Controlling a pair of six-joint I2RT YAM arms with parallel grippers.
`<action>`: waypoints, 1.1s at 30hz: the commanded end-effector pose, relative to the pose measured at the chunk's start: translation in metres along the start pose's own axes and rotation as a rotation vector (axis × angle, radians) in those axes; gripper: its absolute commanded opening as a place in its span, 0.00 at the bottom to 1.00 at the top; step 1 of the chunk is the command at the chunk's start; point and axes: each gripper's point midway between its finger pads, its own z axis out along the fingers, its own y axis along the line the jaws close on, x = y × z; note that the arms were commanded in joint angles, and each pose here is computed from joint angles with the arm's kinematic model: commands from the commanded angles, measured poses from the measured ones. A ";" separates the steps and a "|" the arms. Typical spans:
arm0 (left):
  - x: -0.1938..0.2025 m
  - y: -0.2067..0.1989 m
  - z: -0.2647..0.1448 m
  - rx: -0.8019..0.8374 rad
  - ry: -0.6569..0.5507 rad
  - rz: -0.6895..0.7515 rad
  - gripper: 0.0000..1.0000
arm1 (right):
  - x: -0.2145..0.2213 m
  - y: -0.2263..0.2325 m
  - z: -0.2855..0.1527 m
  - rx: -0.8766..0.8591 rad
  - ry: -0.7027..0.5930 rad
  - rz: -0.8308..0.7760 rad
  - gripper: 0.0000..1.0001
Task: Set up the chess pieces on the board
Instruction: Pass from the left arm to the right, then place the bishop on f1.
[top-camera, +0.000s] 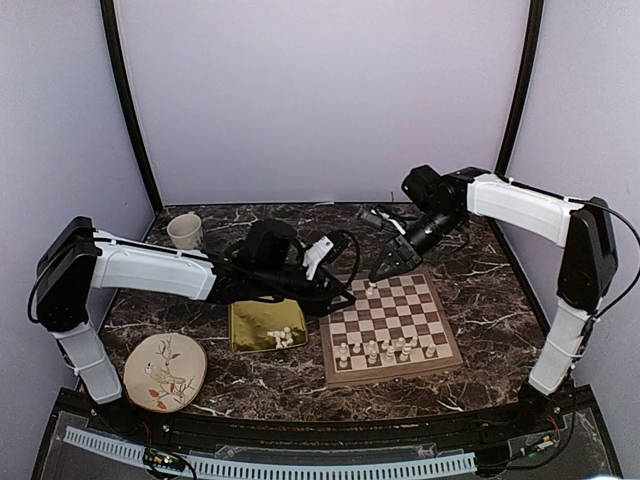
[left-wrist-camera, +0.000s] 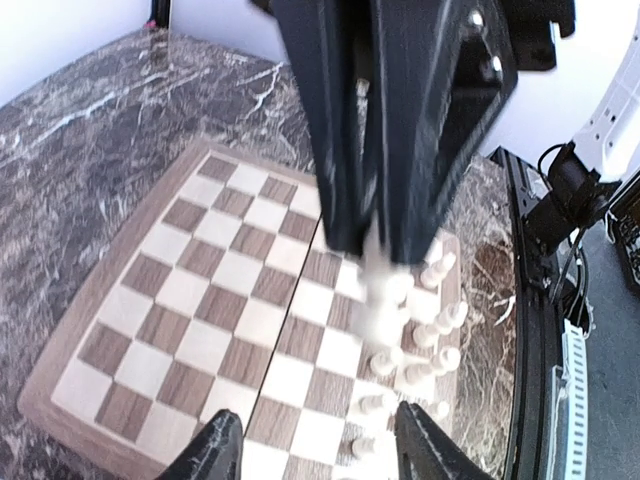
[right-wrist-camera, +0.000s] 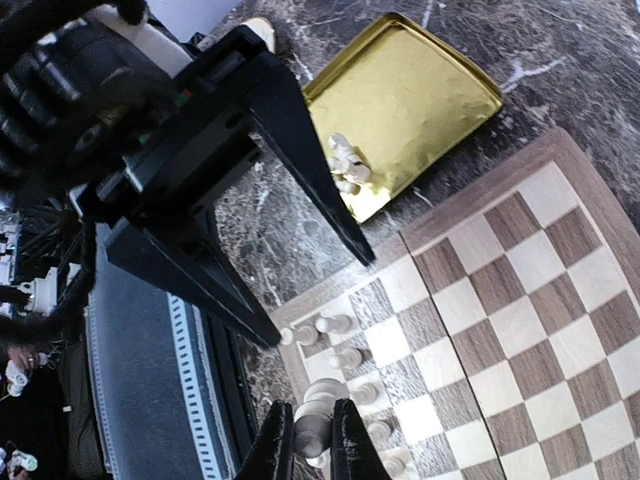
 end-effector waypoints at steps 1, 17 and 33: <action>-0.004 -0.011 -0.022 0.007 -0.001 -0.004 0.54 | 0.019 -0.020 -0.012 0.136 0.020 -0.069 0.08; -0.001 -0.012 -0.035 -0.019 0.009 -0.043 0.59 | 0.115 -0.016 -0.029 0.337 0.146 -0.187 0.09; 0.005 -0.007 -0.030 -0.032 0.032 -0.068 0.58 | 0.152 -0.012 -0.002 0.286 0.186 -0.299 0.11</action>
